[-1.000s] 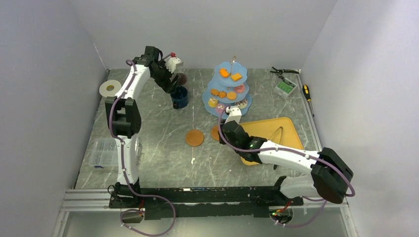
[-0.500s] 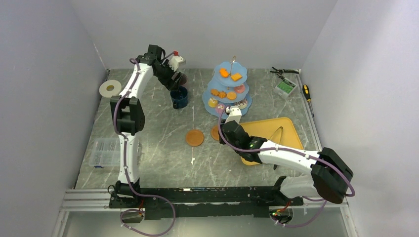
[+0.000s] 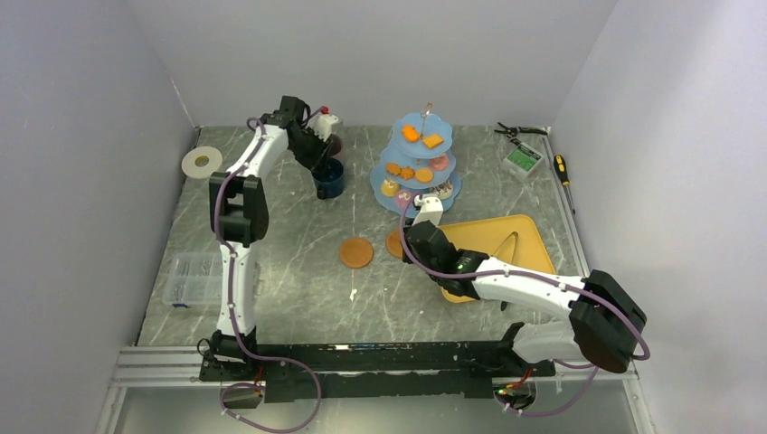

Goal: Serve the afternoon tea

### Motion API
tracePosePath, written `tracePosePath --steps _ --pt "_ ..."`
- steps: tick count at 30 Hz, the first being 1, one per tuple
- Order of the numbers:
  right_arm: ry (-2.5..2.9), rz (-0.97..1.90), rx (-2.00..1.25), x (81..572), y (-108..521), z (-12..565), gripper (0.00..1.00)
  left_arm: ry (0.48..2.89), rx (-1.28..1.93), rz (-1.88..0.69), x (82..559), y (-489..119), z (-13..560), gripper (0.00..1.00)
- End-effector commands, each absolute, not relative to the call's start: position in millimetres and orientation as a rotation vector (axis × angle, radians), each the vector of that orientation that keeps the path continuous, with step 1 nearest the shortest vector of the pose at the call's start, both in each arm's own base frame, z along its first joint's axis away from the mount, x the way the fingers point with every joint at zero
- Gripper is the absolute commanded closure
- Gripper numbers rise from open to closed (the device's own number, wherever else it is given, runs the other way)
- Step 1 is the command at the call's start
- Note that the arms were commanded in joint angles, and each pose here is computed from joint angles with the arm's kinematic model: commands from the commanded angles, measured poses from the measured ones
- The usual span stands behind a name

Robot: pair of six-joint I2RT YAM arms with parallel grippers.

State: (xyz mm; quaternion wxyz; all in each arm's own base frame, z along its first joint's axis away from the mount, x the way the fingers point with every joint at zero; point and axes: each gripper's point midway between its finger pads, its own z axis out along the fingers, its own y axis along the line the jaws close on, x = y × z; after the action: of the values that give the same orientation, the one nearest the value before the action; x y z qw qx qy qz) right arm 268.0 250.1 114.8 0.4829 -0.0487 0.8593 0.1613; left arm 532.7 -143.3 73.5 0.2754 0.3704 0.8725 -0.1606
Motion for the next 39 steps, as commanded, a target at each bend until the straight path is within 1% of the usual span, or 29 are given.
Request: tracePosePath --steps 1,4,5,7,10,12,15,20,24,26,28,31,36,39 --pt "2.043 0.397 -0.096 275.0 253.2 135.7 0.88 2.330 0.807 -0.372 544.9 -154.1 105.2 0.75" --pt "2.032 0.387 -0.092 277.3 252.3 136.8 0.85 2.409 0.682 -0.328 534.8 -153.1 102.7 0.91" --pt "2.028 0.386 -0.096 278.1 253.0 137.5 0.82 2.430 0.632 -0.320 529.8 -152.2 104.3 0.92" --pt "2.014 0.376 -0.099 281.4 254.4 141.0 0.69 2.465 0.522 -0.302 517.2 -148.7 109.2 0.92" --pt "1.985 0.373 -0.123 287.4 261.3 148.3 0.51 2.446 0.375 -0.286 498.2 -147.0 125.8 0.93" --pt "1.959 0.381 -0.153 293.6 270.8 156.0 0.43 2.433 0.291 -0.266 484.4 -145.6 136.3 0.94" --pt "1.929 0.401 -0.211 303.2 290.4 169.9 0.37 2.448 0.183 -0.273 459.9 -146.5 150.0 0.96" --pt "1.850 0.543 -0.388 307.0 339.5 197.4 0.34 2.451 0.090 -0.259 428.3 -154.4 163.2 0.97" --pt "1.788 0.619 -0.529 302.8 373.4 210.9 0.34 2.475 0.018 -0.228 416.4 -154.6 165.8 0.97" --pt "1.770 0.636 -0.566 301.7 387.1 220.8 0.34 2.475 0.019 -0.237 412.5 -159.2 166.4 0.97" --pt "1.797 0.623 -0.580 305.1 394.0 218.6 0.35 2.476 0.020 -0.241 410.4 -162.5 166.1 0.97" --pt "1.839 0.585 -0.576 313.4 399.8 214.9 0.38 2.477 0.033 -0.249 407.8 -167.1 167.5 0.97" --pt "1.919 0.482 -0.567 324.8 397.9 200.6 0.53 2.471 0.045 -0.263 404.6 -170.8 173.7 0.97" --pt "1.953 0.442 -0.580 327.4 397.4 192.9 0.56 2.472 0.049 -0.266 404.2 -171.3 174.2 0.97"
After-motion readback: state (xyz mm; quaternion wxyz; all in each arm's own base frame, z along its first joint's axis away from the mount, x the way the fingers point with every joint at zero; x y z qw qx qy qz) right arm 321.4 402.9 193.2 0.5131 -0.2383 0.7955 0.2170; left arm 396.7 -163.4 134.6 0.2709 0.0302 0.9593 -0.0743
